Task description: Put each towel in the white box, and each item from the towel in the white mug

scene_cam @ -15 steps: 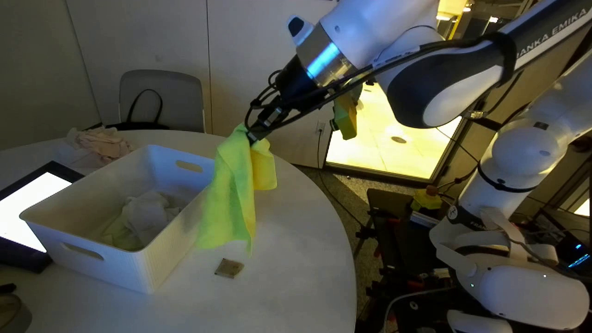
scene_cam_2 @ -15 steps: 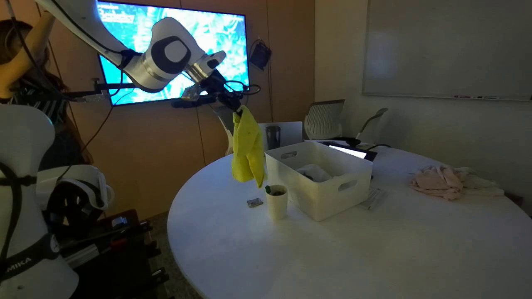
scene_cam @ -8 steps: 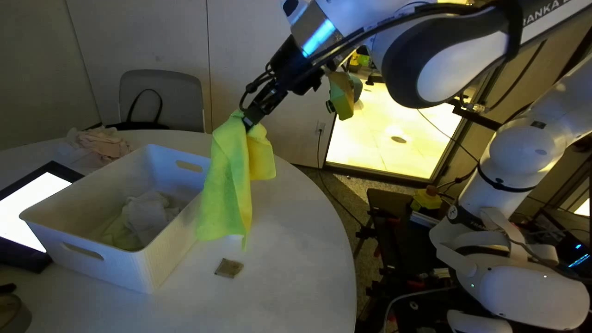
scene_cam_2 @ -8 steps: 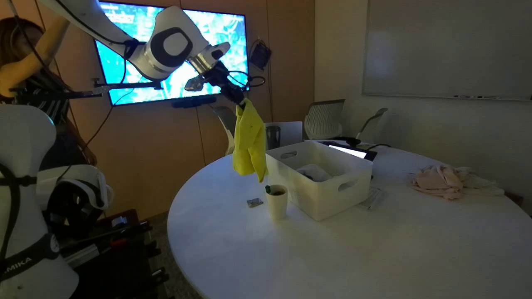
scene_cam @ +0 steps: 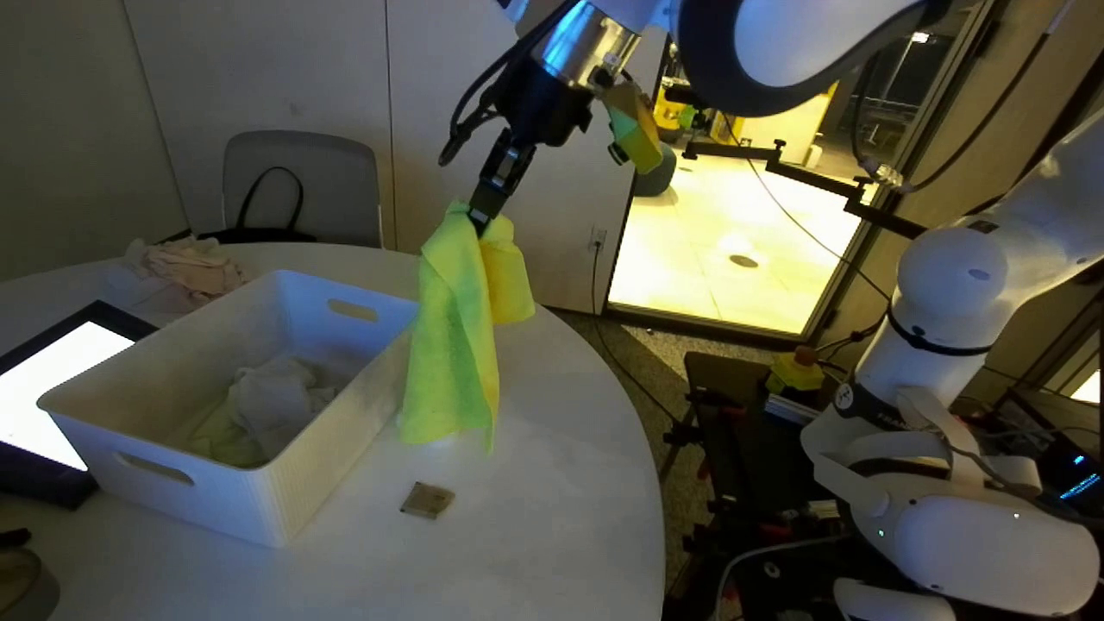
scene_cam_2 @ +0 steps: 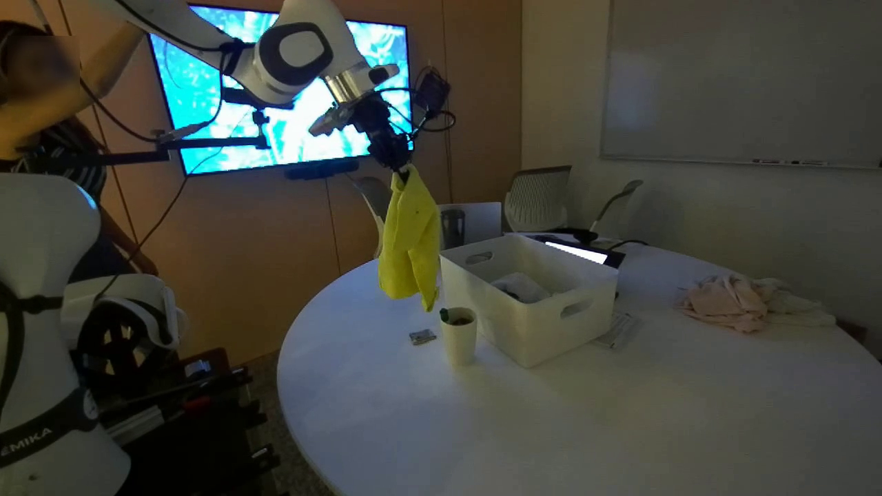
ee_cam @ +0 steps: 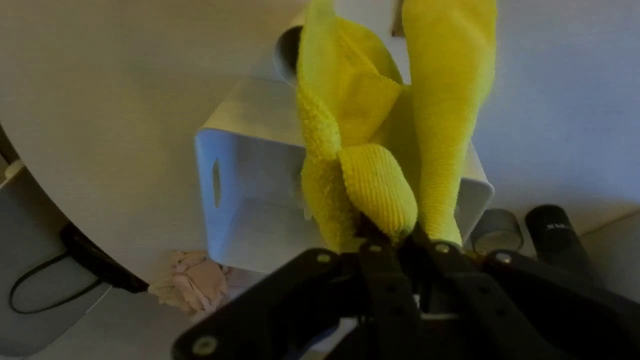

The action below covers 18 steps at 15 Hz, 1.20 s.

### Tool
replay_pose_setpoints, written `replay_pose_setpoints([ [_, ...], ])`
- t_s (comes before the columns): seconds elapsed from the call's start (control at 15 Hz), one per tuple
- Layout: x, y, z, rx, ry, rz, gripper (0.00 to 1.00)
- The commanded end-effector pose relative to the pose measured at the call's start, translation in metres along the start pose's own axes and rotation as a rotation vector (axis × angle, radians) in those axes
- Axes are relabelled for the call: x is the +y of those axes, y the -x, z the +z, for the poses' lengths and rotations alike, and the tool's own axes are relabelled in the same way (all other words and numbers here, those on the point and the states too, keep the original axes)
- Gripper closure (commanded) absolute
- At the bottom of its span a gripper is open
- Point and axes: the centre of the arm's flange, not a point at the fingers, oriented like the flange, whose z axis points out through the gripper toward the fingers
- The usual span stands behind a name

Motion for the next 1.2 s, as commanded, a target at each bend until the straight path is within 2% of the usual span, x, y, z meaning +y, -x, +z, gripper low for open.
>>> replay_pose_setpoints([
  [0.0, 0.022, -0.050, 0.008, -0.156, 0.065, -0.120, 0.91],
  [0.27, 0.037, -0.081, 0.021, -0.321, 0.144, -0.206, 0.91],
  [0.53, 0.033, -0.113, 0.021, -0.426, 0.137, -0.299, 0.91],
  [0.87, 0.010, -0.149, 0.038, -0.471, 0.039, -0.367, 0.91],
  [1.13, -0.005, -0.177, 0.066, -0.493, 0.014, -0.387, 0.91],
])
